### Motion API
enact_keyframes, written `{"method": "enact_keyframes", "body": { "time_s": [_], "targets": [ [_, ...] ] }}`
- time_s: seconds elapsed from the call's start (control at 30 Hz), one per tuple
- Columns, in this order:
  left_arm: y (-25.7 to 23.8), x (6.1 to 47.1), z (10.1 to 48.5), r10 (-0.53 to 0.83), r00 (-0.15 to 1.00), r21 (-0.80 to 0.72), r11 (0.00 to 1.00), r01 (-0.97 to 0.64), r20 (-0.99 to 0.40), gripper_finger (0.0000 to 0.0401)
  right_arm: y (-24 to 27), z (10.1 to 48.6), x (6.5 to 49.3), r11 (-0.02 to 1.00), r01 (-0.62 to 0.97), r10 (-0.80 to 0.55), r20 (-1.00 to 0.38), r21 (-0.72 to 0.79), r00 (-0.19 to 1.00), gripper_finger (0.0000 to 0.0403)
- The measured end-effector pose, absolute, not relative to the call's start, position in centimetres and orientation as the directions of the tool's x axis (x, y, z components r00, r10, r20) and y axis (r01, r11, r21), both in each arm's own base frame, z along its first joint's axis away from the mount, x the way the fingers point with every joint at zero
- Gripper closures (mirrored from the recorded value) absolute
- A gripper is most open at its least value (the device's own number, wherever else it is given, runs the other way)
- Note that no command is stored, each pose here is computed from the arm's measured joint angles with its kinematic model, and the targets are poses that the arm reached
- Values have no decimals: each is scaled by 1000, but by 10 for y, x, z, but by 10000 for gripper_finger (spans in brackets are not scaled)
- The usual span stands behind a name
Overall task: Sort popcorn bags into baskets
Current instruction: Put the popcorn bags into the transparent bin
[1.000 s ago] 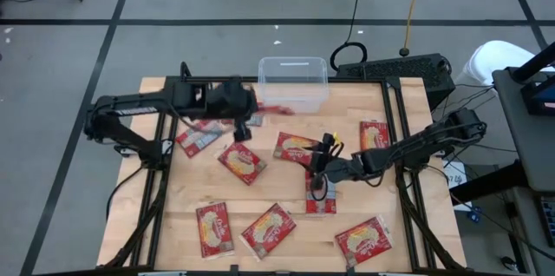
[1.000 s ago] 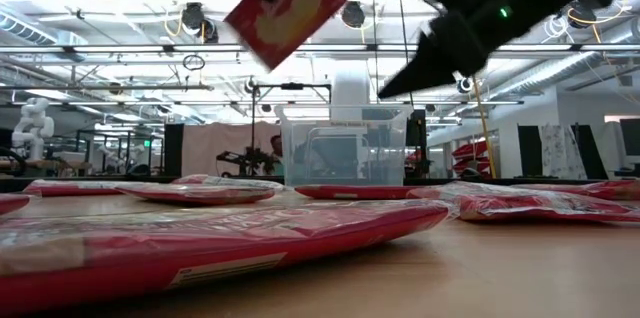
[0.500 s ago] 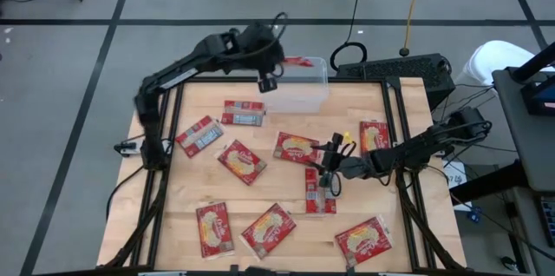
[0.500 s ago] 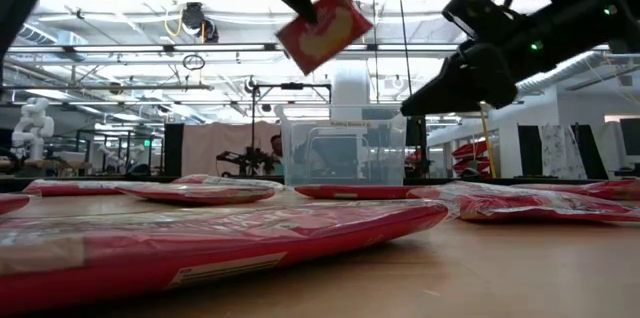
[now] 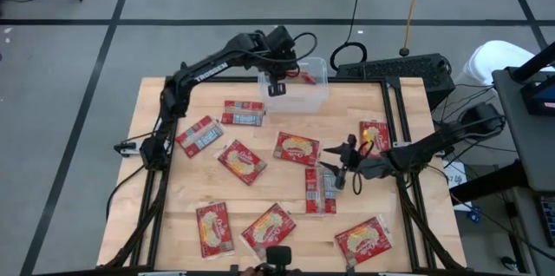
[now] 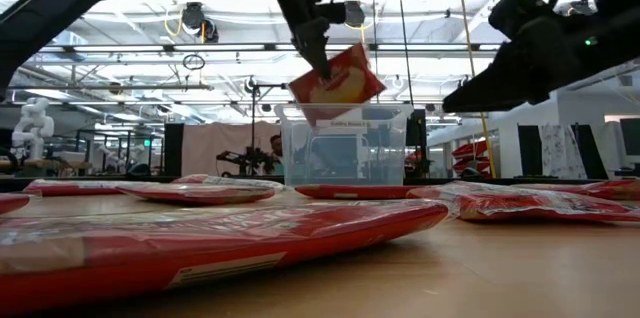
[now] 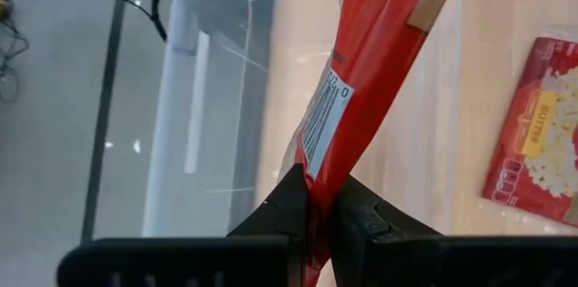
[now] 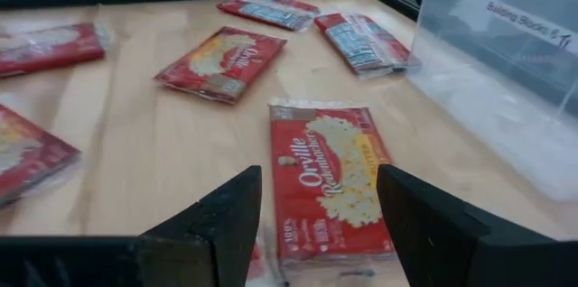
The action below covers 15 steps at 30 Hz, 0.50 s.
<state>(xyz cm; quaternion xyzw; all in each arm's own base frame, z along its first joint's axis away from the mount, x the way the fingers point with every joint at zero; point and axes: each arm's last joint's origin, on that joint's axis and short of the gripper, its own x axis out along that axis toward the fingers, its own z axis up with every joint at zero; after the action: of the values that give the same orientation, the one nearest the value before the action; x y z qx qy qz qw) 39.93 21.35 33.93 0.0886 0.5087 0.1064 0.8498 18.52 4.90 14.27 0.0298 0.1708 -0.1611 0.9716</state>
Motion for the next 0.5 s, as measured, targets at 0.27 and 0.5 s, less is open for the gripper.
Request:
{"method": "enact_keyframes", "body": {
  "time_s": [0.27, 0.5],
  "targets": [
    [227, 405, 317, 210, 442, 190, 978, -89, -872, 370, 54, 143, 181, 957, 292, -273, -335, 6, 902, 191],
    [229, 408, 299, 162, 395, 140, 987, -85, -904, 369, 55, 143, 180, 961, 278, -264, -335, -9, 904, 191]
  ]
}}
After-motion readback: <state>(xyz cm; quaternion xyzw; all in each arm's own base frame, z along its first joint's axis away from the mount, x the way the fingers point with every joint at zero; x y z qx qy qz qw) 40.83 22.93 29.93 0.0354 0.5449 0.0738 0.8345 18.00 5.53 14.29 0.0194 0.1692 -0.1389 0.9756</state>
